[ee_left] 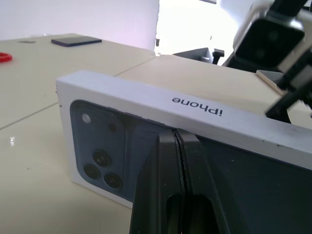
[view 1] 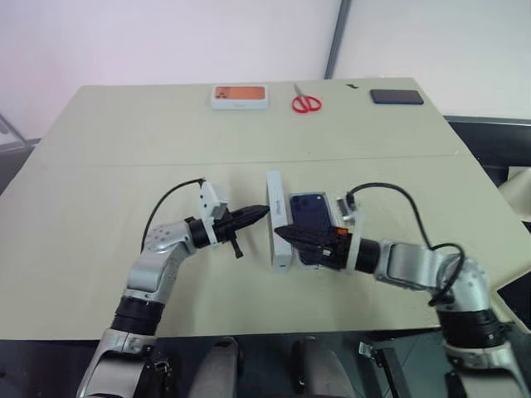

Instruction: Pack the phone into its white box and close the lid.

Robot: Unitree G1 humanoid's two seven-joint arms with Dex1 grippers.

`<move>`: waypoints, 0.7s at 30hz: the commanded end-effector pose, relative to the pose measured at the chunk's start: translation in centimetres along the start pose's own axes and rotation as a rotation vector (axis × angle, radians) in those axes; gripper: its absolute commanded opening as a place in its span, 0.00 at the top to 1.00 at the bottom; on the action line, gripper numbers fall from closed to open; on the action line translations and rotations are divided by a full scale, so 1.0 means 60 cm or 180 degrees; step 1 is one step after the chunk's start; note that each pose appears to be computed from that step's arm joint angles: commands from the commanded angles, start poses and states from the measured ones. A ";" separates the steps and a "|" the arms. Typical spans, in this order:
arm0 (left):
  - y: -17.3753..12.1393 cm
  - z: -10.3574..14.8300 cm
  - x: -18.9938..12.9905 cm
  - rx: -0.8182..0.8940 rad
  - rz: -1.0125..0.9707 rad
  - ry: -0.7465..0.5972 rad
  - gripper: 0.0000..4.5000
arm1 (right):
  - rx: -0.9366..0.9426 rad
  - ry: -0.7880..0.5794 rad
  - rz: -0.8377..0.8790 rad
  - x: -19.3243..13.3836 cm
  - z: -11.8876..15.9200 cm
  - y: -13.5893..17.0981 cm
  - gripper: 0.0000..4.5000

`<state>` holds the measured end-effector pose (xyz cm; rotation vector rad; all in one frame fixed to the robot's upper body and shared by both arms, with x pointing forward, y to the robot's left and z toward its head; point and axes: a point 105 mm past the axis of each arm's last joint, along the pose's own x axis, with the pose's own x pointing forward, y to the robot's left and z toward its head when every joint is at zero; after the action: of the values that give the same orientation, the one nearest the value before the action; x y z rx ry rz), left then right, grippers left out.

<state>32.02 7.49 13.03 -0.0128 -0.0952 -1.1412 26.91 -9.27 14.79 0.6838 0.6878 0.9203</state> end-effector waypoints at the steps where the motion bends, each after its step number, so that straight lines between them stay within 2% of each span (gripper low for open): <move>1: -0.005 0.013 0.010 0.0105 -0.0089 -0.0055 1.00 | -0.0782 0.0043 0.0006 -0.043 0.039 0.014 0.01; 6: -0.002 0.005 0.020 0.0048 -0.0136 -0.0003 1.00 | -0.1741 0.0282 -0.0392 -0.087 0.075 -0.019 0.01; 9: 0.000 0.005 0.036 0.0014 -0.0168 0.0003 1.00 | -0.2111 0.0059 -0.0660 -0.090 0.112 -0.046 0.01; 14: -0.003 0.003 0.063 -0.0005 -0.0262 0.0022 1.00 | -0.3268 -0.0148 -0.1141 -0.084 0.150 -0.077 0.01; 17: -0.001 0.004 0.069 0.0021 -0.0250 0.0024 1.00 | -0.3414 -0.0284 -0.1333 -0.084 0.166 -0.093 0.01; 20: 0.007 0.007 0.053 0.0093 -0.0188 0.0052 1.00 | -0.3698 -0.0128 -0.1431 -0.086 0.161 -0.106 0.20; 21: 0.015 0.007 0.042 0.0099 -0.0123 0.0078 1.00 | -0.3770 -0.0118 -0.1414 -0.085 0.155 -0.107 0.31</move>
<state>33.76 4.65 12.56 0.0061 -0.0447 -1.1991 34.99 -18.75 15.79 -0.4388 0.2068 0.7211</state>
